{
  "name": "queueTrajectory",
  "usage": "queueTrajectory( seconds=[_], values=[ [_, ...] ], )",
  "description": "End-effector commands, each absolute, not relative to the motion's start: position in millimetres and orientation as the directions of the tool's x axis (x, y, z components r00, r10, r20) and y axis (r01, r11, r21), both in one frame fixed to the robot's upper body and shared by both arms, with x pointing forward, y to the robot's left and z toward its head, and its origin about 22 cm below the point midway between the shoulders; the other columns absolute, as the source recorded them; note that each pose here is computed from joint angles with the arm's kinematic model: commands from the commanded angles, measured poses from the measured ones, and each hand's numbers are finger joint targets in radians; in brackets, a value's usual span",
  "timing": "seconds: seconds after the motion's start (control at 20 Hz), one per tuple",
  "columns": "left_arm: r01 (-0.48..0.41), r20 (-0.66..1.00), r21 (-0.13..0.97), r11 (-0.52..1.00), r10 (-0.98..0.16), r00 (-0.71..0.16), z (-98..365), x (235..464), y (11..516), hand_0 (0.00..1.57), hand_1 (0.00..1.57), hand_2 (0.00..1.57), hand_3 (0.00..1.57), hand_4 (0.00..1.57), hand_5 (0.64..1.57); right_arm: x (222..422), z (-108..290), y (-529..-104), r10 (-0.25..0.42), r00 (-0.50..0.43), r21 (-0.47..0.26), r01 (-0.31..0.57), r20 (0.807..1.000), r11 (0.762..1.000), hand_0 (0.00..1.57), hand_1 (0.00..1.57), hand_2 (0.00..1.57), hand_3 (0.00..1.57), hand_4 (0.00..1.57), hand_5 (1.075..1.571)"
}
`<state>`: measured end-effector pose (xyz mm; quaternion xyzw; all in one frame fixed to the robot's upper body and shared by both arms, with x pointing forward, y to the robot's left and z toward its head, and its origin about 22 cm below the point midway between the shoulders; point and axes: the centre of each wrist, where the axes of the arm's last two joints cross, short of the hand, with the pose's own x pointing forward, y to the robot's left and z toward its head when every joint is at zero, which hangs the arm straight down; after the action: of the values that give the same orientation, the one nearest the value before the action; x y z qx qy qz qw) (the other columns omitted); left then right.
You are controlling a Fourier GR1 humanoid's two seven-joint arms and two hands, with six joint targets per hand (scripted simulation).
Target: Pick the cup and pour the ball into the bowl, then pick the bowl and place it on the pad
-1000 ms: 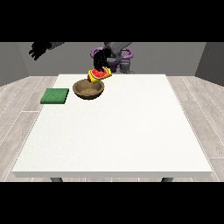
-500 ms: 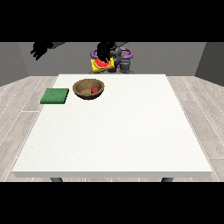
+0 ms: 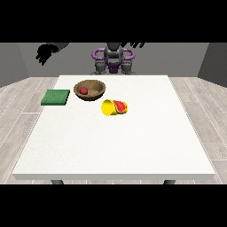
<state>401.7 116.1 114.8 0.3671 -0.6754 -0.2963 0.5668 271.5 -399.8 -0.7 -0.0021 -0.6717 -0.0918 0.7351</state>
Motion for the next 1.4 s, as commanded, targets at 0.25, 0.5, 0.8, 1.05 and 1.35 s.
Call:
queueTrajectory(
  seconds=[0.25, 0.5, 0.8, 1.05, 1.35],
  values=[
    [-0.046, 0.949, 0.225, 0.973, -0.230, -0.214, 188, 411, 225, 0.00, 0.00, 0.00, 0.00, 1.05, 1.566, 264, -34, -370, -0.177, 0.083, 0.157, 0.213, 0.981, 0.964, 0.00, 0.00, 0.00, 0.00, 0.75, 1.563],
    [0.048, 0.957, 0.168, 0.985, -0.152, -0.248, 205, 406, 299, 0.00, 0.00, 0.00, 0.00, 1.05, 1.561, 264, -51, -349, -0.211, 0.031, 0.196, 0.253, 0.977, 0.947, 0.00, 0.00, 0.00, 0.00, 0.74, 1.567],
    [0.026, 0.961, 0.149, 0.988, -0.139, -0.240, 208, 389, 349, 0.00, 0.00, 0.00, 0.00, 1.02, 1.560, 272, -74, -321, -0.247, 0.044, 0.231, 0.234, 0.968, 0.944, 0.00, 0.00, 0.00, 0.00, 0.70, 1.565],
    [0.026, 0.963, 0.148, 0.989, -0.138, -0.229, 208, 373, 369, 0.00, 0.00, 0.00, 0.00, 1.00, 1.542, 273, -94, -311, -0.231, 0.052, 0.213, 0.231, 0.972, 0.949, 0.00, 0.00, 0.00, 0.00, 0.58, 1.558],
    [0.019, 0.938, 0.154, 0.988, -0.140, -0.318, 234, 361, 390, 0.00, 0.00, 0.00, 0.00, 1.01, 1.536, 292, -95, -312, -0.236, -0.008, 0.232, 0.221, 0.972, 0.947, 0.00, 0.00, 0.00, 0.00, 0.52, 1.554]
  ],
)
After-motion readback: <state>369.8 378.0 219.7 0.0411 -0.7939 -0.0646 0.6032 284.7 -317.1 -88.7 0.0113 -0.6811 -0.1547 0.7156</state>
